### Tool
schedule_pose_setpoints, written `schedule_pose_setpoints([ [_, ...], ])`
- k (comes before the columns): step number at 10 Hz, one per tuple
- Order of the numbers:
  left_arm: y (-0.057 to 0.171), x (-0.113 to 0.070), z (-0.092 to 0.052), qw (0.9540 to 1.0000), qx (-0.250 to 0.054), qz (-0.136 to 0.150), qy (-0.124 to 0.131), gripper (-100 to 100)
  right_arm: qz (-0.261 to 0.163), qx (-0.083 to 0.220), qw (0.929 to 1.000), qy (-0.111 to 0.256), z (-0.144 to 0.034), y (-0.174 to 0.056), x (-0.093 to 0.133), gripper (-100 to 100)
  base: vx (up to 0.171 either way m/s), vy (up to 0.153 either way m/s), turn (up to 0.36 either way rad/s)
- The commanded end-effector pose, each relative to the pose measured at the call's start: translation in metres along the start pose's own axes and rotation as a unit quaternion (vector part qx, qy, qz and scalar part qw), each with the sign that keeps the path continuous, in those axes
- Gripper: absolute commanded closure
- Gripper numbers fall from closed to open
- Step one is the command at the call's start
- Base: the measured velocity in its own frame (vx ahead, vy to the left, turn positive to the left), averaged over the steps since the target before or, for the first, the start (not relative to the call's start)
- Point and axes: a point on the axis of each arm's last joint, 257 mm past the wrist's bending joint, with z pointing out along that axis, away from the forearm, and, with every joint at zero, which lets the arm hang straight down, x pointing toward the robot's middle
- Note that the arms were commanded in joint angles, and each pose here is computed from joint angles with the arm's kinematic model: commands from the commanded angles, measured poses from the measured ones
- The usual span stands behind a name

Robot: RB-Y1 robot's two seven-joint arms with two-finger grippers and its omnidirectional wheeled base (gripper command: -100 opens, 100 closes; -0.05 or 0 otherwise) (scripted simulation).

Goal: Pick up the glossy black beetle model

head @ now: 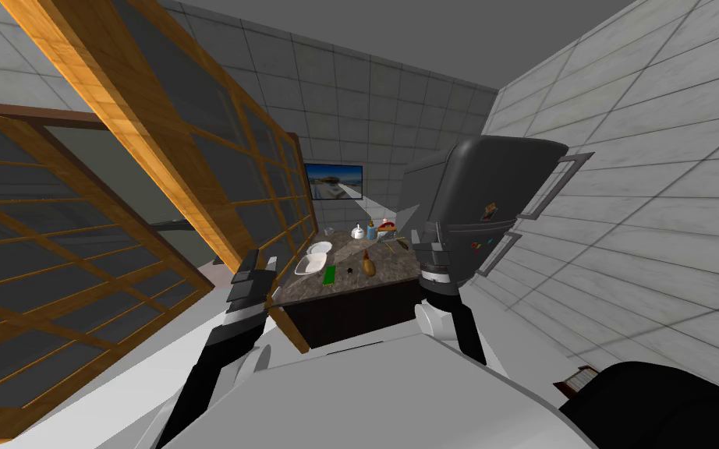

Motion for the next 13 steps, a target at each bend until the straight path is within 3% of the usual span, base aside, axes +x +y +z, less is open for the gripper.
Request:
schedule_pose_setpoints([
  [1, 0.01, 0.004, 0.002, 0.9998, -0.015, 0.007, 0.014, -100, 0.0, 0.0, 1.0, 0.0, 0.0, 0.0, 0.0, 0, -0.001, -0.05, -0.005],
  [5, 0.042, 0.009, 0.008, 0.9969, -0.062, 0.027, 0.042, -100, 0.0, 0.0, 1.0, 0.0, 0.0, 0.0, 0.0, 0, 0.007, -0.089, -0.003],
  [8, 0.057, 0.009, 0.009, 0.9946, -0.086, 0.034, 0.047, -100, 0.0, 0.0, 1.0, 0.0, 0.0, 0.0, 0.0, 0, 0.008, -0.072, -0.003],
  [13, 0.094, 0.005, 0.014, 0.9866, -0.141, 0.059, 0.059, -100, 0.0, 0.0, 1.0, 0.0, 0.0, 0.0, 0.0, 0, 0.006, -0.072, -0.01],
])
